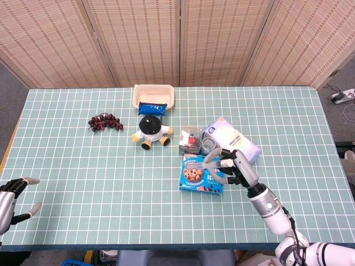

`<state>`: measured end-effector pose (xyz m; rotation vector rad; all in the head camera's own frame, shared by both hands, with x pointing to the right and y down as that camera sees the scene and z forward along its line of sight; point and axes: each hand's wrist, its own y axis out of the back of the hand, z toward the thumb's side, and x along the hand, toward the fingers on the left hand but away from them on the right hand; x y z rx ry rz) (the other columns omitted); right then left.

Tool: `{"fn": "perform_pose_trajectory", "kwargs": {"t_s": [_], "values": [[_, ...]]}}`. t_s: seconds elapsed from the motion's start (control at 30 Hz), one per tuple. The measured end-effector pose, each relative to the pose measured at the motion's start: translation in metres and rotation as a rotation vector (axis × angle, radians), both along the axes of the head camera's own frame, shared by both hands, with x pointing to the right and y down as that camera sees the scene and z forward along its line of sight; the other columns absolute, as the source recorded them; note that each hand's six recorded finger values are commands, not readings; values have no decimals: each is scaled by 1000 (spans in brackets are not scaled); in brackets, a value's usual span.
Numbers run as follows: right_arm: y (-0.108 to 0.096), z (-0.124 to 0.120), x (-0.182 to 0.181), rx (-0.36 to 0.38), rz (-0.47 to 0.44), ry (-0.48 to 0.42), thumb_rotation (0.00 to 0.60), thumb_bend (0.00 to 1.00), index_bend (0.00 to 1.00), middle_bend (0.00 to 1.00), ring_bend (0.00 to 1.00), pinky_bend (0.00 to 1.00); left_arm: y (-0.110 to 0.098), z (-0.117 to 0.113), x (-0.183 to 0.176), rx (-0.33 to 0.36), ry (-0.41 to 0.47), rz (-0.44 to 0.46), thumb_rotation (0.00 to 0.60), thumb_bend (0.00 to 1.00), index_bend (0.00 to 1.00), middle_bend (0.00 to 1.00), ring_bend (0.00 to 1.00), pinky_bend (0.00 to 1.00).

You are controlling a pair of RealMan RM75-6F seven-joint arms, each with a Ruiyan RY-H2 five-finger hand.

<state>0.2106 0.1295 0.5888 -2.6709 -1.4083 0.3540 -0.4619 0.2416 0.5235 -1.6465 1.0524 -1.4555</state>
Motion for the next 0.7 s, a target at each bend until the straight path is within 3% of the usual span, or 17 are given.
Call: {"fn": "perform_pose_trajectory", "kwargs": {"t_s": [0.1, 0.2, 0.43, 0.5, 0.6, 0.7], "values": [[0, 1, 2, -20, 5, -20, 600, 602, 789, 1000, 1000, 1000, 0, 0, 0, 0, -1, -1, 600, 243, 410, 348, 325, 441], [0, 2, 4, 19, -4, 41, 600, 602, 789, 1000, 1000, 1000, 0, 0, 0, 1, 0, -2, 600, 243, 410, 348, 325, 441], [2, 10, 7, 249, -58, 374, 600, 602, 788, 1000, 1000, 1000, 0, -1, -1, 2, 3, -4, 600, 243, 411, 348, 325, 441], [3, 12, 7, 286, -67, 429, 600, 603, 789, 1000, 1000, 1000, 0, -1, -1, 2, 3, -4, 600, 243, 411, 348, 325, 441], [4, 13, 6, 301, -69, 450, 600, 602, 789, 1000, 1000, 1000, 0, -1, -1, 1, 2, -3, 600, 243, 411, 348, 325, 441], [5, 12, 5, 267, -59, 401, 600, 603, 789, 1000, 1000, 1000, 0, -1, -1, 0, 2, -4, 600, 243, 411, 348, 325, 441]]}}
